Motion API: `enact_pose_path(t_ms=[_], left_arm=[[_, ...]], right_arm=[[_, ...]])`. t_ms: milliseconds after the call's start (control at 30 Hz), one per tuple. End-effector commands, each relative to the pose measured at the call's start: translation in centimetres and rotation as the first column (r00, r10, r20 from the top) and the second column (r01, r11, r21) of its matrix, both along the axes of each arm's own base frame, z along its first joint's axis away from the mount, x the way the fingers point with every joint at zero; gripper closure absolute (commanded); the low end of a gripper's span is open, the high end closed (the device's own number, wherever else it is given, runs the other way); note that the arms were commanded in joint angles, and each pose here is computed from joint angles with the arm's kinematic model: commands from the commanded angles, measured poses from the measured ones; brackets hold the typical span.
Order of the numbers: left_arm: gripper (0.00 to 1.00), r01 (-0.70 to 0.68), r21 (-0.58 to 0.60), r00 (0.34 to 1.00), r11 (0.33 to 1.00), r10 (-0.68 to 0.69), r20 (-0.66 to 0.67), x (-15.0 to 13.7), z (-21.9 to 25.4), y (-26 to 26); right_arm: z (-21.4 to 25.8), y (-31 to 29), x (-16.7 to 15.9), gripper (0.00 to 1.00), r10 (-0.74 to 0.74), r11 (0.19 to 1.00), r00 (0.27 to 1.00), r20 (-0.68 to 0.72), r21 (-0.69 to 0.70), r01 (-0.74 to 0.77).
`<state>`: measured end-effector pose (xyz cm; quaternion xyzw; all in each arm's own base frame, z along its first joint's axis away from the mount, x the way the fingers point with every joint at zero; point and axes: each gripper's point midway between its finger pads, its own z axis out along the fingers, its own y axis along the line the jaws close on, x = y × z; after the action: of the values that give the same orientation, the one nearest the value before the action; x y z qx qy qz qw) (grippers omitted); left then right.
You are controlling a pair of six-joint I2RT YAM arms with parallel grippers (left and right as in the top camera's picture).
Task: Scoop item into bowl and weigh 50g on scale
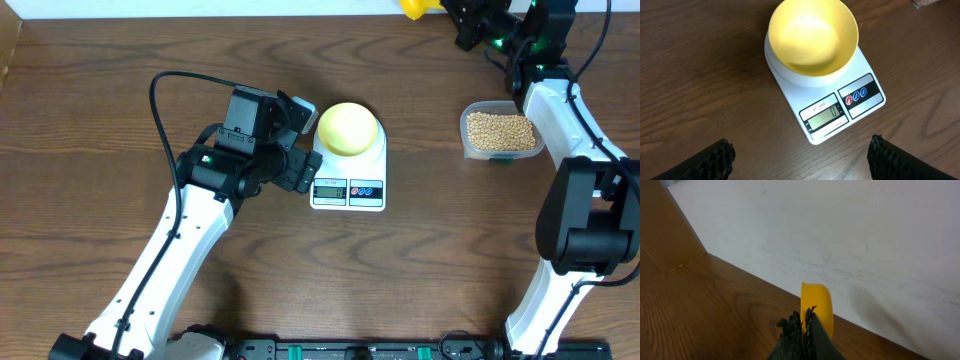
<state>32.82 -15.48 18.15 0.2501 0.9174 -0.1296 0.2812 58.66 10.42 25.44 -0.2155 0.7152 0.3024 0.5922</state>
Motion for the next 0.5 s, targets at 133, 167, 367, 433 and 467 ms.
enact_pose_path(t_ms=[133, 167, 367, 433, 467], left_arm=[[0.13, 0.015, 0.001, 1.000, 1.000, -0.015, 0.004, -0.1, 0.0, 0.0], [0.13, 0.015, 0.002, 1.000, 1.000, -0.015, 0.004, -0.1, 0.0, 0.0], [0.13, 0.015, 0.001, 1.000, 1.000, -0.015, 0.004, -0.1, 0.0, 0.0], [0.13, 0.015, 0.002, 1.000, 1.000, -0.015, 0.004, -0.1, 0.0, 0.0], [0.13, 0.015, 0.002, 1.000, 1.000, -0.015, 0.004, -0.1, 0.0, 0.0]], right_arm=[[1.1, 0.3, 0.1, 0.99, 0.004, 1.000, 0.999, 0.036, -0.014, -0.004], [1.1, 0.3, 0.1, 0.99, 0.004, 1.000, 0.999, 0.036, -0.014, -0.004], [1.9, 0.3, 0.2, 0.99, -0.005, 0.999, 1.000, 0.010, 0.052, 0.005], [2.1, 0.3, 0.1, 0.99, -0.007, 0.998, 1.000, 0.003, 0.067, 0.007], [2.2, 0.3, 0.1, 0.99, -0.007, 0.997, 1.000, 0.001, 0.071, 0.007]])
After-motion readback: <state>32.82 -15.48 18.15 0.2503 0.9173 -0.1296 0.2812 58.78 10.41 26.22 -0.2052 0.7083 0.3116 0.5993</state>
